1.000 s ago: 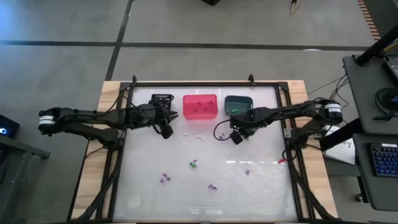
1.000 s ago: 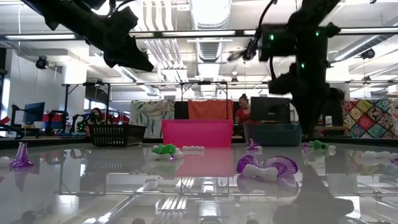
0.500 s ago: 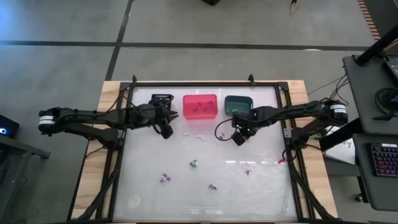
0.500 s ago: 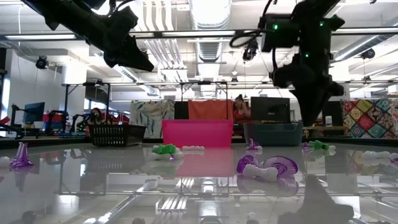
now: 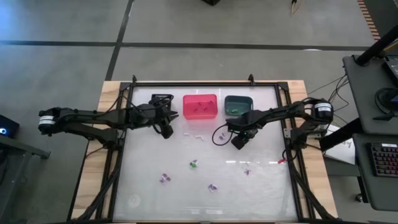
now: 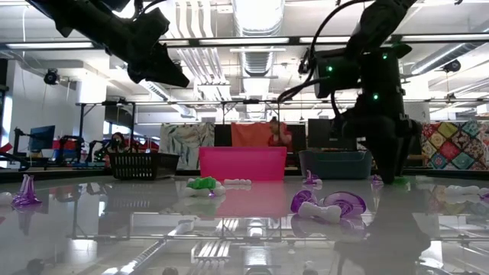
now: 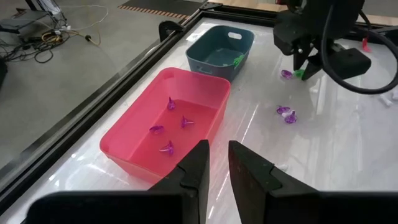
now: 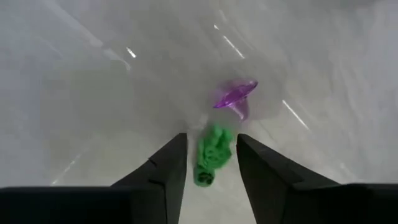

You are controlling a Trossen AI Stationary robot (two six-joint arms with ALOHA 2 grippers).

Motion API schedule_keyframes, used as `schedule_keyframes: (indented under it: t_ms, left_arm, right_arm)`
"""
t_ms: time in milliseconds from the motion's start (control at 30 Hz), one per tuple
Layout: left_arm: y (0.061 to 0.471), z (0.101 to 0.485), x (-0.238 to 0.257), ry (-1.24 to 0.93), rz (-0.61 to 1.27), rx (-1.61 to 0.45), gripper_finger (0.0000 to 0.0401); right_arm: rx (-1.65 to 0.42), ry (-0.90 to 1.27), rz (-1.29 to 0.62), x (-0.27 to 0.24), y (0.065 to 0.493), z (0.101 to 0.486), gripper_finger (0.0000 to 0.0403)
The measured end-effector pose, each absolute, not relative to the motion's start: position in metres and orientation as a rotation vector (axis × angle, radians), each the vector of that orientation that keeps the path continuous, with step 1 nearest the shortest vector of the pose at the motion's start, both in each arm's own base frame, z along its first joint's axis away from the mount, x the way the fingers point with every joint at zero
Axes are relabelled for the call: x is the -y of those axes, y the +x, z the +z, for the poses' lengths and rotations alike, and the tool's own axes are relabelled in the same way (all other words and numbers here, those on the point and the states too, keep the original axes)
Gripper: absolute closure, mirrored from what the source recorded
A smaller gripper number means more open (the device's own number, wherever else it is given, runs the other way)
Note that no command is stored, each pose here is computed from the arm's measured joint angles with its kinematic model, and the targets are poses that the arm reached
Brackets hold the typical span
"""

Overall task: Sort Halloween decoration
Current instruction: Put the green skeleton toy into the blue bin

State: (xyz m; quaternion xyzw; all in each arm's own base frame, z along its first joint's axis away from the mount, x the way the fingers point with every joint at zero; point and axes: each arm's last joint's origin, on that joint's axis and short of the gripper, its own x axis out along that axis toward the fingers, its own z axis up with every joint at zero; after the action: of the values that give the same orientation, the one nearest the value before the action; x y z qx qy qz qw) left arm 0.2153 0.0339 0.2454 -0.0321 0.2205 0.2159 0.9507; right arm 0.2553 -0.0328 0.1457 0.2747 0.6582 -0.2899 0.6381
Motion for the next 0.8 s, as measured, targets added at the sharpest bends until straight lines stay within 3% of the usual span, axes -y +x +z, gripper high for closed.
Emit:
schedule_keyframes:
  t_ms: [267,567,800]
  left_arm:
    - [0.215,0.246,-0.034,-0.069,0.44,-0.446,0.0358]
    - [0.215,0.246,-0.034,-0.077,0.442,-0.444,0.0358]
    - [0.215,0.245,-0.034,-0.091,0.445,-0.442,0.0358]
  right_arm:
    - [-1.488,0.607,-0.671,0.034,0.255,0.147,0.0281]
    - [-1.477,0.598,-0.66,0.034,0.256,0.147,0.0385]
    - [-1.423,0.607,-0.615,0.033,0.252,0.165,0.039]
